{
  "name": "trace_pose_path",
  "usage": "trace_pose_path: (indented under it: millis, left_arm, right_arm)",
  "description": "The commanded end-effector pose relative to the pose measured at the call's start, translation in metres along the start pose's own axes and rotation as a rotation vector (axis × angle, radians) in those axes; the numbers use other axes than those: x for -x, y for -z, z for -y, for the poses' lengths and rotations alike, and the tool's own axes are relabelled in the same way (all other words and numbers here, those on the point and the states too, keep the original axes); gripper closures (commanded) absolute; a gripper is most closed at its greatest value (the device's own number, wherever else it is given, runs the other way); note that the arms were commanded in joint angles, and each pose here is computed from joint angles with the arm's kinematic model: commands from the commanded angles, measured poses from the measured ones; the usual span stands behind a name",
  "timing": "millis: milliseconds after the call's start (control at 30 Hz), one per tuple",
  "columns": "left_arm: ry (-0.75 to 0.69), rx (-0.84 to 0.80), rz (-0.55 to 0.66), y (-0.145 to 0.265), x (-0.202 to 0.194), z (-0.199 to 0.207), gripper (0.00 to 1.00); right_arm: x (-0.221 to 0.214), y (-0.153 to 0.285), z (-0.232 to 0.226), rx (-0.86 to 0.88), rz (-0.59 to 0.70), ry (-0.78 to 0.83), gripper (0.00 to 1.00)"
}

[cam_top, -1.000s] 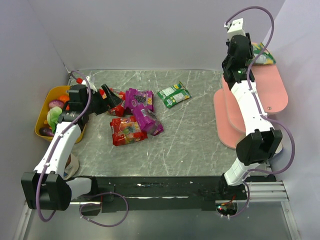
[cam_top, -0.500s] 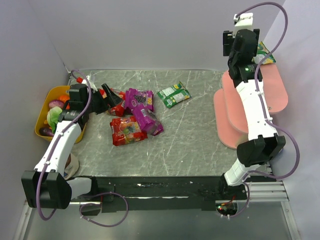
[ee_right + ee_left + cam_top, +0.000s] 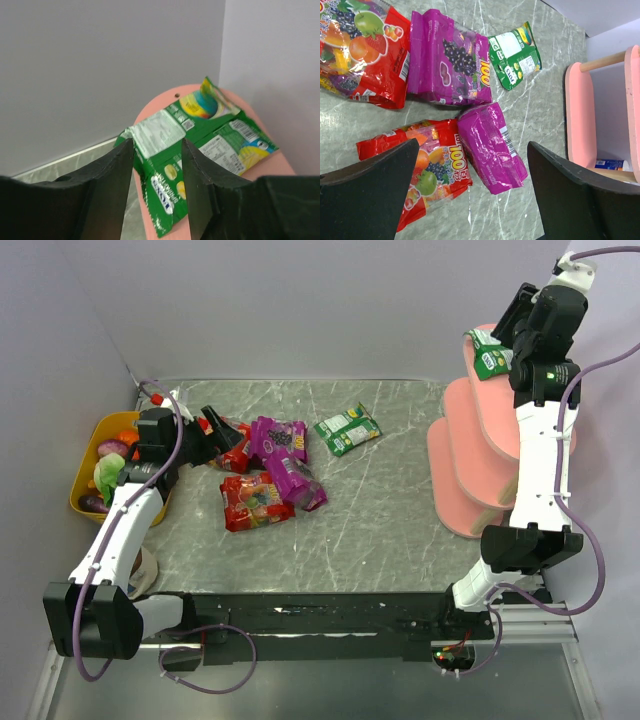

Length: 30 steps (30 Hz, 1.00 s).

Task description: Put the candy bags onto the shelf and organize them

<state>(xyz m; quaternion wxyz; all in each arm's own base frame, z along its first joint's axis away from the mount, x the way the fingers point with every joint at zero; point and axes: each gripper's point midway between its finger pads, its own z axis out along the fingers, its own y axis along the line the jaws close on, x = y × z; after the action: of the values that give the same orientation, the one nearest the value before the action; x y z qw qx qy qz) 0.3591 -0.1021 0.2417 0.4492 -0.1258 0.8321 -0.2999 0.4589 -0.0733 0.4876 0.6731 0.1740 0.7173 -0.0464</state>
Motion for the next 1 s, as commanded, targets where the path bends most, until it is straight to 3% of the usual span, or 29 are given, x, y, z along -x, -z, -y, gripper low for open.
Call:
trace_pose_path:
  millis: [0, 533, 800, 967]
  left_arm:
    - [-0.03, -0.023, 0.048, -0.001, 0.014, 0.006, 0.04]
    - [-0.036, -0.064, 0.003, -0.009, 0.012, 0.013, 0.04]
    - [-0.032, -0.056, -0.002, -0.011, 0.011, 0.011, 0.04]
    - [-0.034, -0.053, 0.0, -0.011, 0.012, 0.011, 0.04]
  right_arm:
    - [-0.008, 0.005, -0.009, 0.04, -0.048, -0.083, 0.51]
    - [-0.089, -0.042, 0.013, -0.144, -0.208, -0.22, 0.5]
    - [-0.107, -0.05, 0.037, -0.332, -0.22, -0.307, 0.46]
    - [-0.115, -0.057, 0.031, -0.312, -0.228, -0.33, 0.45]
